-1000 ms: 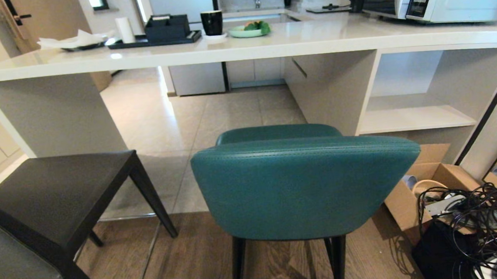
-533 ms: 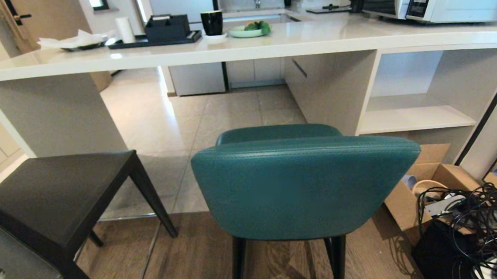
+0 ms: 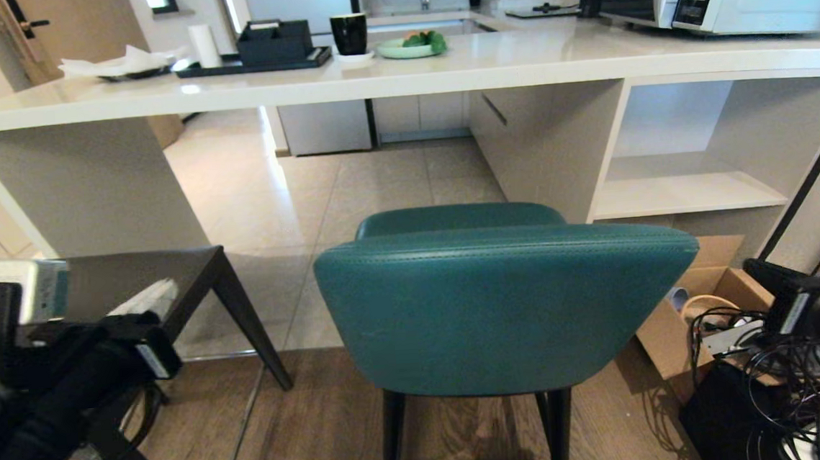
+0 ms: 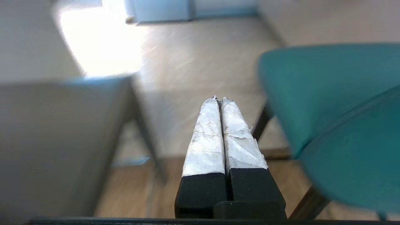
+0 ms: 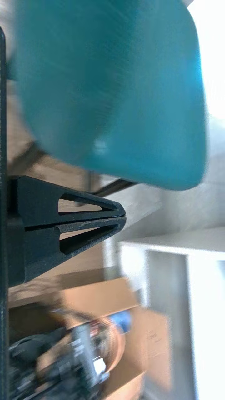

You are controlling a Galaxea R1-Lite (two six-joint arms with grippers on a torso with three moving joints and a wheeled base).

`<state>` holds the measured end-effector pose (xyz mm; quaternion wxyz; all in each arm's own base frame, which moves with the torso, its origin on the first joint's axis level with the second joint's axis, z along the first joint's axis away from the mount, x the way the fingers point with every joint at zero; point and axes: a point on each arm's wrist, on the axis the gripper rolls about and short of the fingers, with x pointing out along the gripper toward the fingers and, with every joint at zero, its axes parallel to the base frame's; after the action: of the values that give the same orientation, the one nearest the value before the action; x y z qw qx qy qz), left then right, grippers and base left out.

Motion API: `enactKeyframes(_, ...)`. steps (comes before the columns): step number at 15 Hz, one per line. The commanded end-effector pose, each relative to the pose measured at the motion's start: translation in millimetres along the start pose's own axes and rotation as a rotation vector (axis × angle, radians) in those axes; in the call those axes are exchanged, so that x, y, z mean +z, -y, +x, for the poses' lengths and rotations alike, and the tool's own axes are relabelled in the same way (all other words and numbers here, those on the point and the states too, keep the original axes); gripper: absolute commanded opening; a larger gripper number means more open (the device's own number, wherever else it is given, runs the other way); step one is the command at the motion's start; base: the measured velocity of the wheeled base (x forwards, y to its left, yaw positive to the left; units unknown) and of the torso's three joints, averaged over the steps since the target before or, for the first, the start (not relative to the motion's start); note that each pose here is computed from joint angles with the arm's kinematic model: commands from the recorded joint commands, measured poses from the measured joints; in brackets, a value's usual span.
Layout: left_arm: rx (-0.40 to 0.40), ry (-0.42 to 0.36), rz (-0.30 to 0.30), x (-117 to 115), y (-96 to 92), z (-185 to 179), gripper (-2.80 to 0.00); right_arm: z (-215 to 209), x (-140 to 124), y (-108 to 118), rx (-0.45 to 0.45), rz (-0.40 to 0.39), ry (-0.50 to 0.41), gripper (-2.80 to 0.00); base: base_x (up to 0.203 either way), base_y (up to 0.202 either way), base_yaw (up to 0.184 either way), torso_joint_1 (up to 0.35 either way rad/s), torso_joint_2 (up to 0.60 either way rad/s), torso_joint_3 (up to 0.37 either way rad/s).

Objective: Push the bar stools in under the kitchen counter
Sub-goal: Push the blue chair back under the dining table

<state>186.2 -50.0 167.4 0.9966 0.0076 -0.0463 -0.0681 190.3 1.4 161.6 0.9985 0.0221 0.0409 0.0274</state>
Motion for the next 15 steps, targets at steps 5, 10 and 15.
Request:
enactKeyframes(5,-0.121,0.008,-0.025,-28.3,61.3,49.2,-2.8,81.7,-28.5,6.3,0.047,-0.015,0.076,-2.8,0.0,0.0,0.0,0.0,0.0,0.0)
enactKeyframes(10,-0.152,-0.033,-0.021,-43.1,74.6,60.8,-2.8,93.9,-31.9,1.9,0.119,-0.029,0.088,-2.8,0.0,0.0,0.0,0.0,0.0,0.0)
enactKeyframes(15,-0.186,-0.023,-0.03,-46.9,91.4,73.5,-2.8,87.9,-30.8,-14.7,0.203,-0.037,0.088,-2.8,0.0,0.0,0.0,0.0,0.0,0.0)
